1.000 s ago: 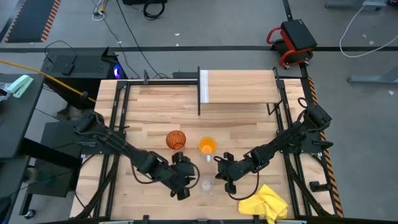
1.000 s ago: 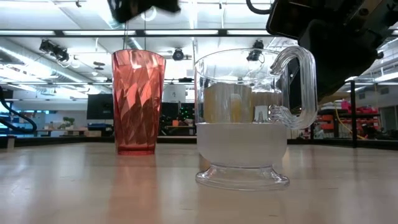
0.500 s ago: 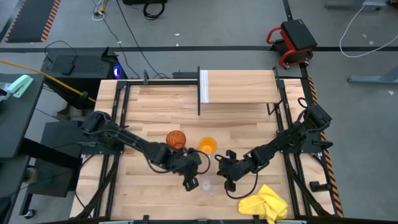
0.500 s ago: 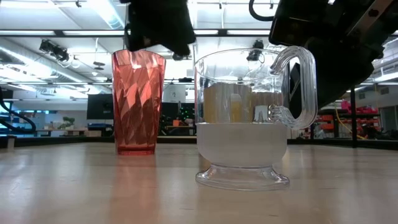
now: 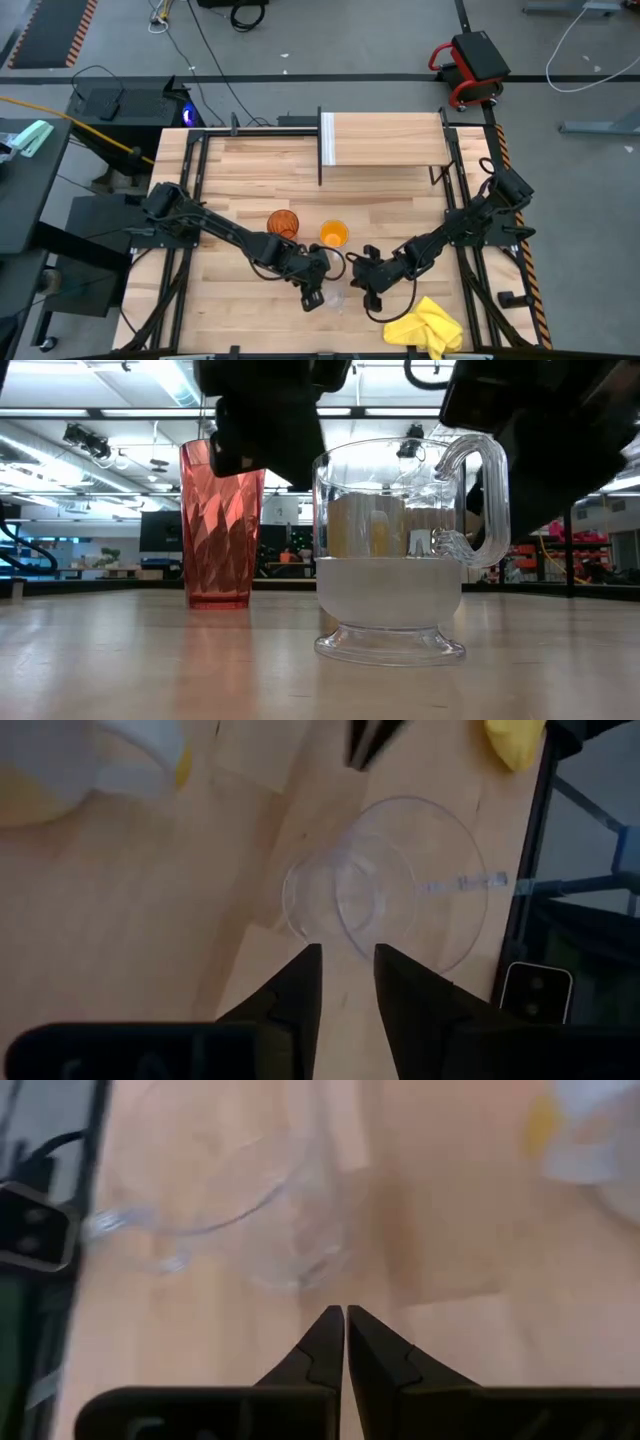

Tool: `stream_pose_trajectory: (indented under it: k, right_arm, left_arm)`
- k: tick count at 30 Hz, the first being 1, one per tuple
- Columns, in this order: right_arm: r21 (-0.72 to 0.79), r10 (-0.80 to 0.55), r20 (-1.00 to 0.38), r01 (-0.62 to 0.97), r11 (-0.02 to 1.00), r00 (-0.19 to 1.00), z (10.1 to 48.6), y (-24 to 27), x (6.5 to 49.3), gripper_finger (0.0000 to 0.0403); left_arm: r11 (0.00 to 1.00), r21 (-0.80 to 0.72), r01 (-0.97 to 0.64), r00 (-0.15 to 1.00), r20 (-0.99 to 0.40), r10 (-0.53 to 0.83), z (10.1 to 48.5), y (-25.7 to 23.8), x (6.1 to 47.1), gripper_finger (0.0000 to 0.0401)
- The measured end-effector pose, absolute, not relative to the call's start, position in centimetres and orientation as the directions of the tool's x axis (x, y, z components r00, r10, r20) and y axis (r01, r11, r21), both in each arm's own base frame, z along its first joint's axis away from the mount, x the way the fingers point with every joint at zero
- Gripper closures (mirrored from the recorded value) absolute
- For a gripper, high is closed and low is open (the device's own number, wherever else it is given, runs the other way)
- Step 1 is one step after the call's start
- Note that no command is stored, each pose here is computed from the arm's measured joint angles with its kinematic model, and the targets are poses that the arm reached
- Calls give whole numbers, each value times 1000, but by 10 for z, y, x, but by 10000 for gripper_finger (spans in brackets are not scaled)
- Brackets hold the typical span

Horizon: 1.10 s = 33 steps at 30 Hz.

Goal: Stack small to large cups/mugs on shelf
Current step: Put the transparent cup on the shelf

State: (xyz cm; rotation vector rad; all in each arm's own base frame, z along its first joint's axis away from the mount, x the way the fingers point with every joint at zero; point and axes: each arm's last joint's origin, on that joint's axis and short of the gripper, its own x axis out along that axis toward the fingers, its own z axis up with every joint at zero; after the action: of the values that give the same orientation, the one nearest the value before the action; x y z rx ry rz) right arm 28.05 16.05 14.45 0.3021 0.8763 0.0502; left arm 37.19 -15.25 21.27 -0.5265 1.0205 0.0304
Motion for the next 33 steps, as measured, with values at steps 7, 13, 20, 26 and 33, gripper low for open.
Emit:
stream_pose_trajectory:
  k: [7, 13, 20, 26, 33]
  right_arm:
    - [328, 281, -669, -66, 942, 688, 153, 175, 282, 398]
    - [320, 273, -665, -65, 945, 695, 152, 169, 287, 398]
    - [309, 262, -693, -52, 950, 672, 131, 167, 294, 400]
    - [339, 302, -655, -88, 937, 692, 119, 175, 300, 400]
    - [319, 305, -632, -120, 940, 712, 117, 177, 311, 400]
  left_arm:
    - [875, -405, -264, 534, -817, -218, 213, -153, 372, 298]
    - [876, -404, -264, 532, -818, -217, 213, -153, 372, 300]
    - [878, -401, -261, 531, -819, -217, 213, -153, 371, 298]
    - [879, -400, -259, 530, -820, -217, 213, -153, 371, 298]
    - [878, -403, -258, 526, -821, -222, 213, -153, 371, 298]
